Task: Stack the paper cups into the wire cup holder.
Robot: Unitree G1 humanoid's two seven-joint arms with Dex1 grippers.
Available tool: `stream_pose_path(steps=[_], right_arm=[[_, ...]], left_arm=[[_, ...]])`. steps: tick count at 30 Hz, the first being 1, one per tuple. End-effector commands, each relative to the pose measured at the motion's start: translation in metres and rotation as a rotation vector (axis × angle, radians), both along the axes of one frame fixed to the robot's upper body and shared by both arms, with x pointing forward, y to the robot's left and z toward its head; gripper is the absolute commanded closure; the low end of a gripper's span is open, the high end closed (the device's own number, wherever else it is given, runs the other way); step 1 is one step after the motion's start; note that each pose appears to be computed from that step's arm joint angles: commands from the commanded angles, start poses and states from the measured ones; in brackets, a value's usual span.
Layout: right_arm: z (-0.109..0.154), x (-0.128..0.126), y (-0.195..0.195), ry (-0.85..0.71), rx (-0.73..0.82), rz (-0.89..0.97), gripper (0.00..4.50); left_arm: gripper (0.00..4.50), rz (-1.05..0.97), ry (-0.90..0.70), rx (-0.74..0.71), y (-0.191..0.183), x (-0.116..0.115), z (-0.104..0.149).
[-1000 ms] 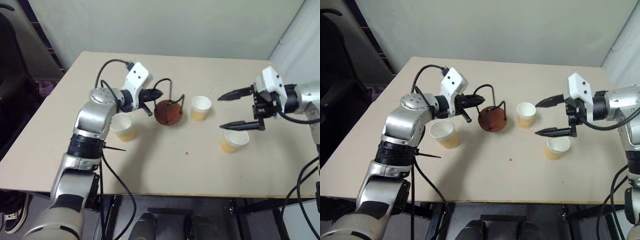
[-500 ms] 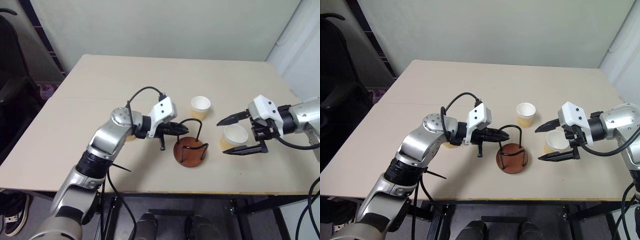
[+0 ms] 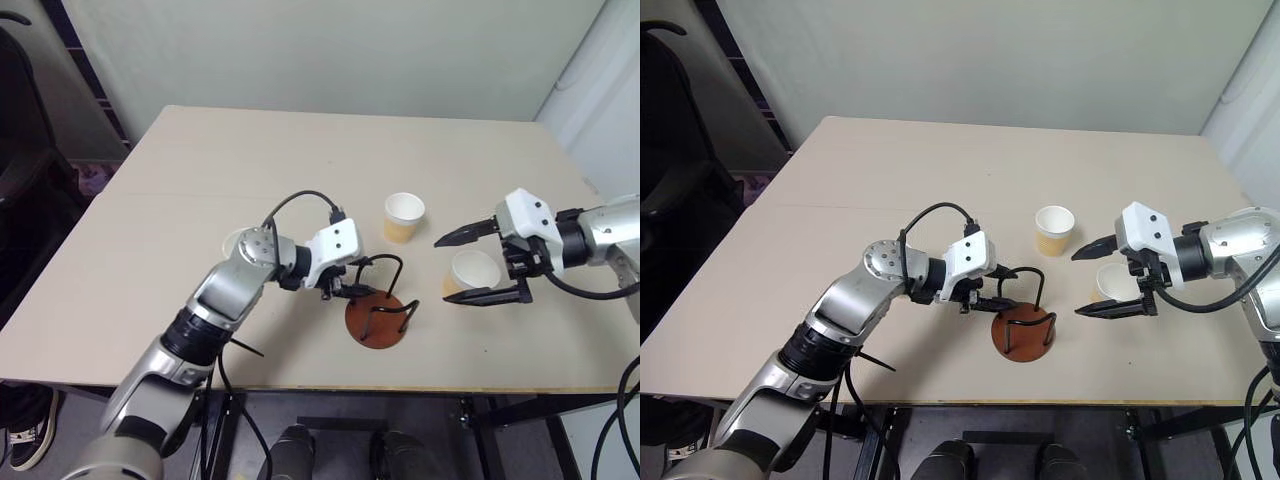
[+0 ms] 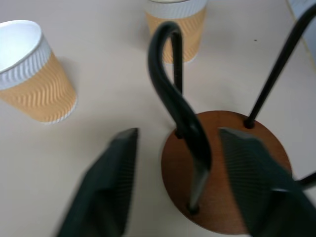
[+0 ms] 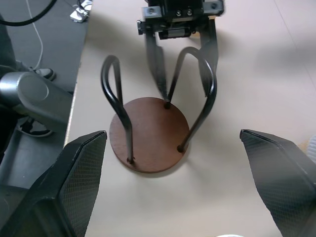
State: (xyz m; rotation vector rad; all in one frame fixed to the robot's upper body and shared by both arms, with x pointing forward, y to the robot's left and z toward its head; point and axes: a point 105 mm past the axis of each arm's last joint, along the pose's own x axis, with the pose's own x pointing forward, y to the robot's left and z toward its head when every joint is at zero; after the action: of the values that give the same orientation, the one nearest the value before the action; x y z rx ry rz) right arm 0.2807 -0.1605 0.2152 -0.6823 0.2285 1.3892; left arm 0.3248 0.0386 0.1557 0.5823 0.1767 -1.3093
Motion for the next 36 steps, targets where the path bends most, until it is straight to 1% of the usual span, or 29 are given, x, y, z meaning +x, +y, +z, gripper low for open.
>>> stream_pose_path(steps=[1,5,6,9,12,16,17,21,24,25,27,30,32,34,35,36], right_arm=[[0.007,0.003,-0.002,-0.047,-0.027,-0.005,0.0],[-0.004,0.012,-0.021,-0.047,-0.121,-0.066,0.0],[-0.007,0.014,-0.026,-0.046,-0.146,-0.079,0.0],[-0.013,0.017,-0.036,-0.04,-0.188,-0.096,0.0],[-0.02,0.02,-0.045,-0.035,-0.24,-0.112,0.0],[-0.031,0.025,-0.05,-0.028,-0.277,-0.126,0.0],[-0.036,0.026,-0.051,-0.02,-0.286,-0.13,0.0],[-0.048,0.026,-0.047,0.008,-0.292,-0.112,0.0],[-0.053,0.027,-0.041,0.016,-0.282,-0.105,0.58],[-0.053,0.028,-0.041,0.016,-0.28,-0.108,0.86],[-0.053,0.029,-0.042,0.015,-0.278,-0.113,1.62],[-0.053,0.03,-0.044,0.011,-0.281,-0.119,2.77],[-0.05,0.031,-0.045,0.008,-0.282,-0.121,3.5],[-0.048,0.03,-0.046,0.008,-0.279,-0.117,4.24],[-0.046,0.028,-0.045,0.01,-0.274,-0.108,4.48],[-0.044,0.027,-0.045,0.011,-0.27,-0.101,4.48]], left_arm=[[0.29,-0.009,-0.027,-0.005,0.003,-0.006,0.005],[0.29,0.023,-0.048,-0.03,0.021,-0.009,0.013],[0.29,0.03,-0.05,-0.055,0.025,-0.011,0.017],[0.29,0.012,-0.065,-0.149,0.038,-0.022,0.034],[0.29,0.05,-0.097,-0.238,0.066,-0.026,0.056],[0.29,0.019,-0.09,-0.274,0.088,-0.047,0.077],[0.29,0.03,-0.11,-0.275,0.094,-0.05,0.084],[0.29,0.052,-0.161,-0.236,0.106,-0.062,0.099],[0.24,0.045,-0.187,-0.196,0.109,-0.074,0.109],[0.24,0.044,-0.187,-0.178,0.111,-0.079,0.11],[0.24,0.049,-0.171,-0.138,0.116,-0.086,0.107],[0.24,0.062,-0.111,-0.066,0.126,-0.095,0.091],[0.24,0.088,-0.103,-0.045,0.132,-0.096,0.086],[0.24,0.117,-0.119,-0.046,0.136,-0.094,0.089],[0.24,0.13,-0.126,-0.046,0.139,-0.093,0.09],[0.24,0.138,-0.13,-0.046,0.141,-0.093,0.091]])
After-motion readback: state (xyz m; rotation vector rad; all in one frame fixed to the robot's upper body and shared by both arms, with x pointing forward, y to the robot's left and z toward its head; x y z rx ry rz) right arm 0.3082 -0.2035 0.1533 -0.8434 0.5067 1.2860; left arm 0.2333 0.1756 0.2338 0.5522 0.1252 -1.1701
